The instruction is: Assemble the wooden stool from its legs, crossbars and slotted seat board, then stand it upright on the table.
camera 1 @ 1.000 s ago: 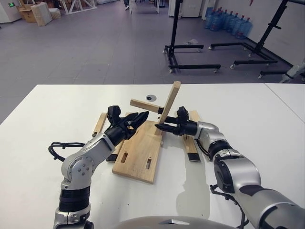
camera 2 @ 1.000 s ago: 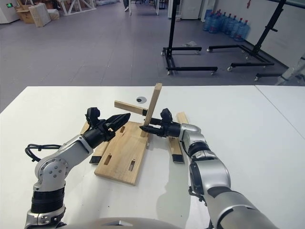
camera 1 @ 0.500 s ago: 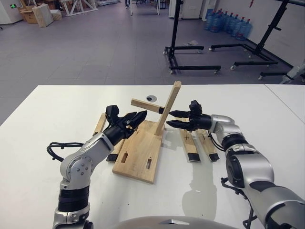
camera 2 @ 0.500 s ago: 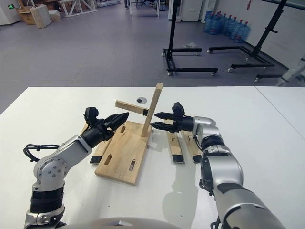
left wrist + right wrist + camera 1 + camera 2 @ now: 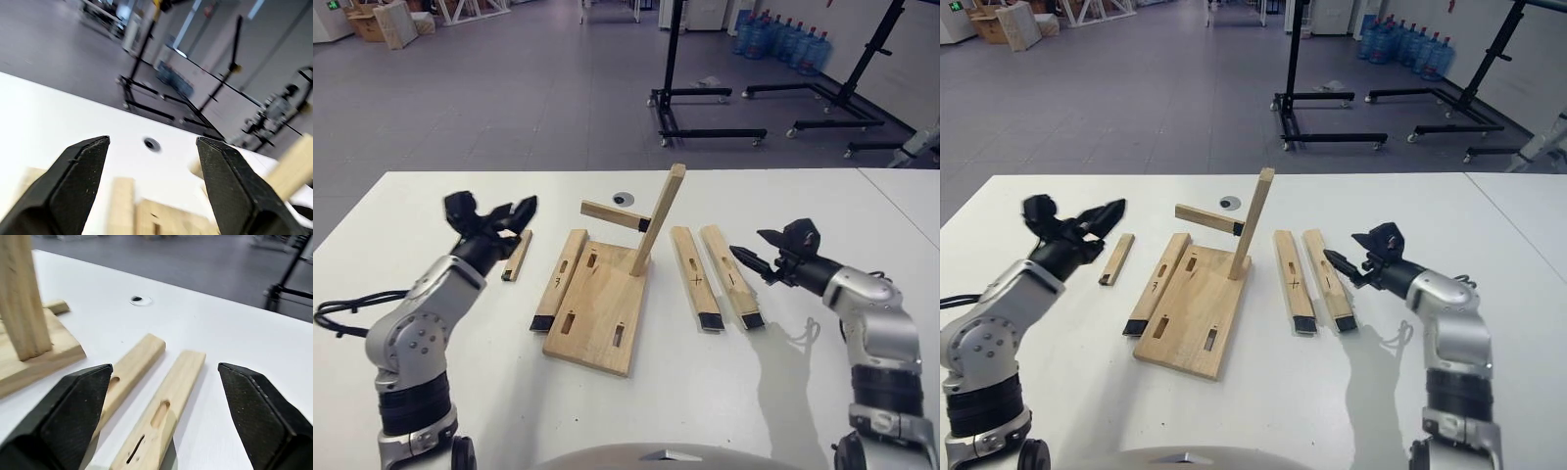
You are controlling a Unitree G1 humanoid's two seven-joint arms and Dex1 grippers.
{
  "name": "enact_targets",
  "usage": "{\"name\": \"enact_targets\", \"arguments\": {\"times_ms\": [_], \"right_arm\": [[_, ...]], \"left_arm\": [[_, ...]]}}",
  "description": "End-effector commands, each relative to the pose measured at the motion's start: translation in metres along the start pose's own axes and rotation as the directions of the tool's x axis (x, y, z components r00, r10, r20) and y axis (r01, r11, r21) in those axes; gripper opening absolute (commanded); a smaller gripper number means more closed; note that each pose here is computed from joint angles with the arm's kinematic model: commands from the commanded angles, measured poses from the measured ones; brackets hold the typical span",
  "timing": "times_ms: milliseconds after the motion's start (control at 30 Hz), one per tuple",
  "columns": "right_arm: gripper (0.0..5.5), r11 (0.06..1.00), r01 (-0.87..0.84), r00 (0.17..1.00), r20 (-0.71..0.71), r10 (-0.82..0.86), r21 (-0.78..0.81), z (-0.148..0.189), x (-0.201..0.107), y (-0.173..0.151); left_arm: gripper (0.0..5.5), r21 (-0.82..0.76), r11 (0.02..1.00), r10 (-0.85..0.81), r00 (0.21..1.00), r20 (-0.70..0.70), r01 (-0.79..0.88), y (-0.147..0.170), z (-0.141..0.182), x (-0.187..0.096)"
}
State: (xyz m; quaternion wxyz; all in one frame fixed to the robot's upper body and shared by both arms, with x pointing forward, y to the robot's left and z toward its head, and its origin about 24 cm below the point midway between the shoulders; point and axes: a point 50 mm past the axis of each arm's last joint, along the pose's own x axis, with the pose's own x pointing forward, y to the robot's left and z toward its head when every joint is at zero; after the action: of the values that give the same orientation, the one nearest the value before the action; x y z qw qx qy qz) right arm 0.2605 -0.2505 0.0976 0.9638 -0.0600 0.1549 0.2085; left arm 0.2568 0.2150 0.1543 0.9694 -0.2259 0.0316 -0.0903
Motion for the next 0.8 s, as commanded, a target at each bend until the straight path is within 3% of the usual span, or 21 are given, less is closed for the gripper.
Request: {"name": "enact_targets", "arguments": {"times_ms": [33,233,600,800], "right_arm": [[3.97,0.937,0.347,0.924,-0.186,-0.334,0.041,-0.005,-0.023,0.048],[3.97,0.899,0.434,0.868,-0.299,-0.397,0.066,-0.02,-0.024,0.063],[3.97,0.922,0.382,0.892,-0.285,-0.35,0.063,-0.026,-0.003,0.06],[3.97,0.926,0.367,0.887,-0.334,-0.32,0.085,-0.046,0.003,0.063]], "left_arm": [[3.26,-0.007,0.968,0.247,0.954,0.169,-0.249,0.024,0.034,-0.018],[3.26,-0.031,0.964,0.266,0.953,0.143,-0.264,0.025,0.028,-0.014],[3.26,-0.032,0.972,0.236,0.964,0.121,-0.234,0.018,0.02,-0.01],[3.26,-0.034,0.975,0.223,0.969,0.109,-0.221,0.016,0.018,-0.006]]}}
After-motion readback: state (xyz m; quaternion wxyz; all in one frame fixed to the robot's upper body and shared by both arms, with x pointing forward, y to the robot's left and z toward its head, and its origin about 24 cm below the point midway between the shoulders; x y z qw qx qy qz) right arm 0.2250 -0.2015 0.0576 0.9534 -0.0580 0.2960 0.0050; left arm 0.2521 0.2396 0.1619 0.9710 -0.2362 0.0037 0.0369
